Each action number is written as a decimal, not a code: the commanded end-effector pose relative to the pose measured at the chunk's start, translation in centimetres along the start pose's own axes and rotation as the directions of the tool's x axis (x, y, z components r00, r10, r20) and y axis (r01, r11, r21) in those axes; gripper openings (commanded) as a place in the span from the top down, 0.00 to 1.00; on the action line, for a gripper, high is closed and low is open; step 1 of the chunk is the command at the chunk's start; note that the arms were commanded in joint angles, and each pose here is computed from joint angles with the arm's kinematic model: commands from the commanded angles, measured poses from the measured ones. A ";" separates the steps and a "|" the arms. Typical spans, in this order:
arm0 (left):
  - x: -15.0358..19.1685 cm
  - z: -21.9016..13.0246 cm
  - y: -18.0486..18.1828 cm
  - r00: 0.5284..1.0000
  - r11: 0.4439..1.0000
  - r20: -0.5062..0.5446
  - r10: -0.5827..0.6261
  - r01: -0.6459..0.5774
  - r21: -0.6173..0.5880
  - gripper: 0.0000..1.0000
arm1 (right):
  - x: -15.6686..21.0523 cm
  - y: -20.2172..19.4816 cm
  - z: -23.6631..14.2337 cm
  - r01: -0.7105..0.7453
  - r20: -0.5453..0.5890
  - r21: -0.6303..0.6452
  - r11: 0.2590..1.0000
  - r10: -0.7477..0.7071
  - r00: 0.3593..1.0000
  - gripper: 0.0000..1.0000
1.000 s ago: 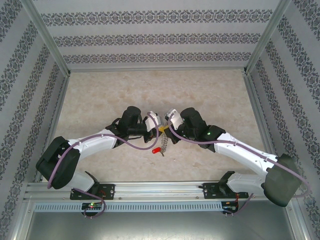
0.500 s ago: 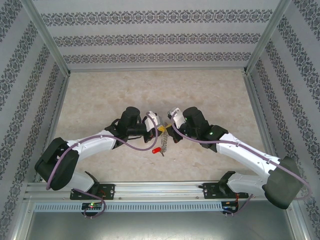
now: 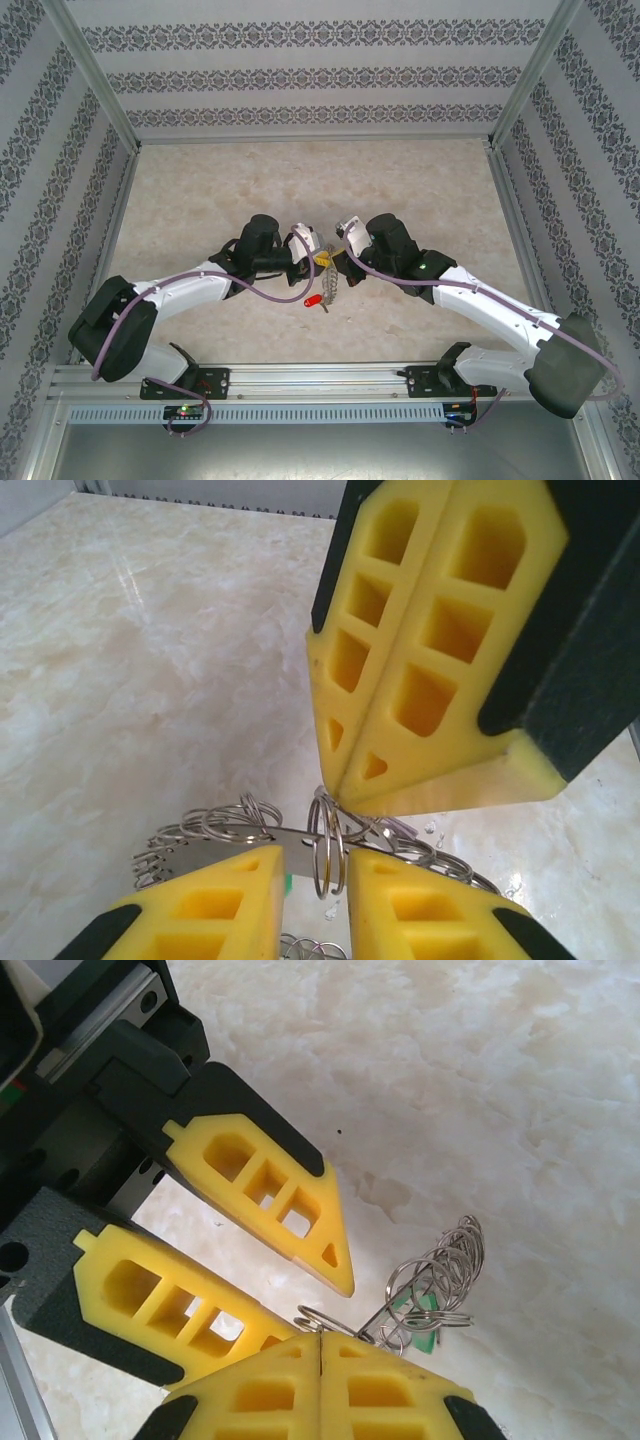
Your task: Put the keys on the keyring
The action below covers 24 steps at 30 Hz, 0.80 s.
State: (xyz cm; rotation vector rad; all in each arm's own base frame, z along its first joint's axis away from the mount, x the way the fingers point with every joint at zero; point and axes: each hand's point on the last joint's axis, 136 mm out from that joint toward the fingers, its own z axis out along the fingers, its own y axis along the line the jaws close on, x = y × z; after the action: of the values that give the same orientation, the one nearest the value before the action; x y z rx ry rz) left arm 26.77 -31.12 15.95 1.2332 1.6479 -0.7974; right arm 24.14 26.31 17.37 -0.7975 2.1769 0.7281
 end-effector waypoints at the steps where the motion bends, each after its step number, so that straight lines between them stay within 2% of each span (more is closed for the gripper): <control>1: -1.2 -0.5 -0.3 0.999 0.999 0.018 0.039 -0.039 0.000 0.73 | -1.5 1.6 -0.5 0.034 0.031 -0.051 0.998 -0.032 0.999 1.00; 9: -1.2 -0.4 -0.2 0.999 0.999 0.000 0.050 -0.050 0.003 0.69 | -1.2 1.8 -0.4 0.051 0.025 -0.051 0.997 -0.050 0.998 1.00; 24: -1.5 -0.6 0.0 0.998 0.998 -0.009 0.061 -0.062 -0.007 0.71 | -0.8 1.8 -0.3 0.063 0.015 -0.052 0.997 -0.062 0.998 1.00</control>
State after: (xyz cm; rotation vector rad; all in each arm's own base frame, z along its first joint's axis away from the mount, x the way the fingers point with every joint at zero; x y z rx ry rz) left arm 26.81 -30.82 15.89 1.2637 1.6638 -0.7608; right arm 23.46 26.93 17.53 -0.8514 2.1564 0.7409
